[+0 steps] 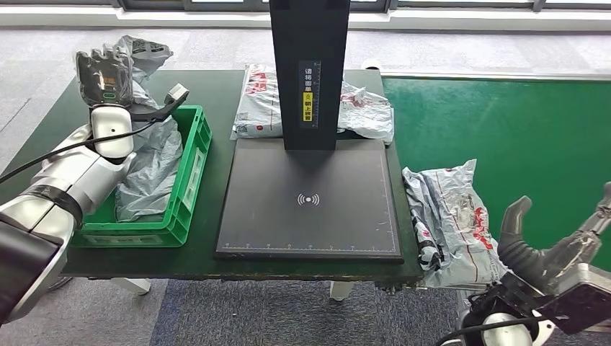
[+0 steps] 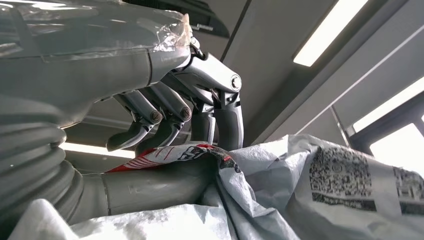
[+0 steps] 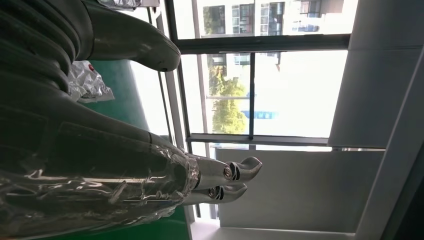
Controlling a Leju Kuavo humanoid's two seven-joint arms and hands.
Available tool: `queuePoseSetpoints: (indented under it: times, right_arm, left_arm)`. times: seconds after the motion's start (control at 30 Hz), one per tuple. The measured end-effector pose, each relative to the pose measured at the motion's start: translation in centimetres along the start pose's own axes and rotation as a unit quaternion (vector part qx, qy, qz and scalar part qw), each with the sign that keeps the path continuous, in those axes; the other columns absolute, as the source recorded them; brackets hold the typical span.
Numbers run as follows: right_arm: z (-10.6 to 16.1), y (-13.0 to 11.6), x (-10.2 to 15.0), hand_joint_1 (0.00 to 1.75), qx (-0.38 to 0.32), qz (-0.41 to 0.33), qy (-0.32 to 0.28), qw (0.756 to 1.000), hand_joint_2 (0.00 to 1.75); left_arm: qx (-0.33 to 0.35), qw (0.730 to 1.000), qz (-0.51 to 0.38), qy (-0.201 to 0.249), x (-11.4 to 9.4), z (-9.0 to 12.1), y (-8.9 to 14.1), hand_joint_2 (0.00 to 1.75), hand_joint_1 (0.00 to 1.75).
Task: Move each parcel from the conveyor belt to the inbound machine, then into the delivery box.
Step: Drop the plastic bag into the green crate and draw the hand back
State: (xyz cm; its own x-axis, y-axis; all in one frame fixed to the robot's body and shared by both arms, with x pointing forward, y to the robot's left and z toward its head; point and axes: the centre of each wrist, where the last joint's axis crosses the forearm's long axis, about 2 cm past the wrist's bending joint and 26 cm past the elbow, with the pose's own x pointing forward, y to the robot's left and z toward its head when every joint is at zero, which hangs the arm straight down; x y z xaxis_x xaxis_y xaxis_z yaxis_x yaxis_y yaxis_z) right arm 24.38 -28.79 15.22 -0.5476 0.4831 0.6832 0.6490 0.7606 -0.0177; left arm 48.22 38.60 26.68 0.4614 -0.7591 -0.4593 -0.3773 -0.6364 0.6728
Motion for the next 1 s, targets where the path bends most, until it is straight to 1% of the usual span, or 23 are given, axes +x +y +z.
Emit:
queuePoseSetpoints:
  times: [0.17, 0.3, 0.6, 0.63, 0.67, 0.73, 0.77, 0.8, 0.9, 1.0]
  right_arm:
    - [1.0, -0.8, -0.2, 0.0, 0.005, 0.009, 0.009, 1.0, 1.75]
    - [1.4, -1.5, -0.2, 0.0, 0.005, 0.017, 0.012, 1.0, 1.75]
    - [1.8, -2.0, -0.1, 0.0, 0.005, 0.021, 0.013, 1.0, 1.75]
    - [1.9, -2.2, 0.0, 0.0, 0.004, 0.022, 0.013, 1.0, 1.75]
    - [2.1, -2.5, 0.1, 0.0, 0.004, 0.025, 0.013, 1.0, 1.75]
    - [2.4, -3.0, 0.3, 0.0, 0.005, 0.027, 0.014, 1.0, 1.75]
    - [2.6, -3.3, 0.5, 0.0, 0.006, 0.028, 0.014, 0.999, 1.75]
    - [2.8, -3.6, 0.6, 0.0, 0.008, 0.029, 0.014, 0.999, 1.75]
    - [3.0, -4.3, 1.0, 0.0, 0.013, 0.029, 0.013, 0.999, 1.75]
    - [3.0, -4.4, 1.2, 0.0, 0.019, 0.029, 0.011, 0.999, 1.75]
  left_arm:
    - [-0.041, 0.999, -0.006, 0.011, -0.7, 1.9, -2.2, 1.75, 1.75]
    - [-0.059, 0.998, -0.01, 0.012, -0.9, 3.1, -3.2, 1.75, 1.75]
    - [-0.077, 0.997, -0.017, 0.015, -1.0, 3.6, -3.8, 1.75, 1.75]
    - [-0.082, 0.996, -0.02, 0.015, -1.0, 3.7, -3.8, 1.75, 1.59]
    - [-0.086, 0.996, -0.022, 0.015, -1.0, 3.8, -4.0, 1.75, 1.15]
    - [-0.1, 0.995, -0.027, 0.015, -1.0, 4.2, -4.2, 0.87, 0.28]
    - [-0.11, 0.993, -0.028, 0.015, -1.0, 4.3, -4.4, 0.44, 0.0]
    - [-0.122, 0.992, -0.027, 0.015, -1.0, 4.5, -4.5, 0.0, 0.0]
    - [-0.152, 0.988, -0.007, 0.009, -0.8, 4.9, -4.7, 0.0, 0.0]
    - [-0.154, 0.988, 0.007, 0.011, -0.4, 5.2, -4.7, 0.0, 0.0]
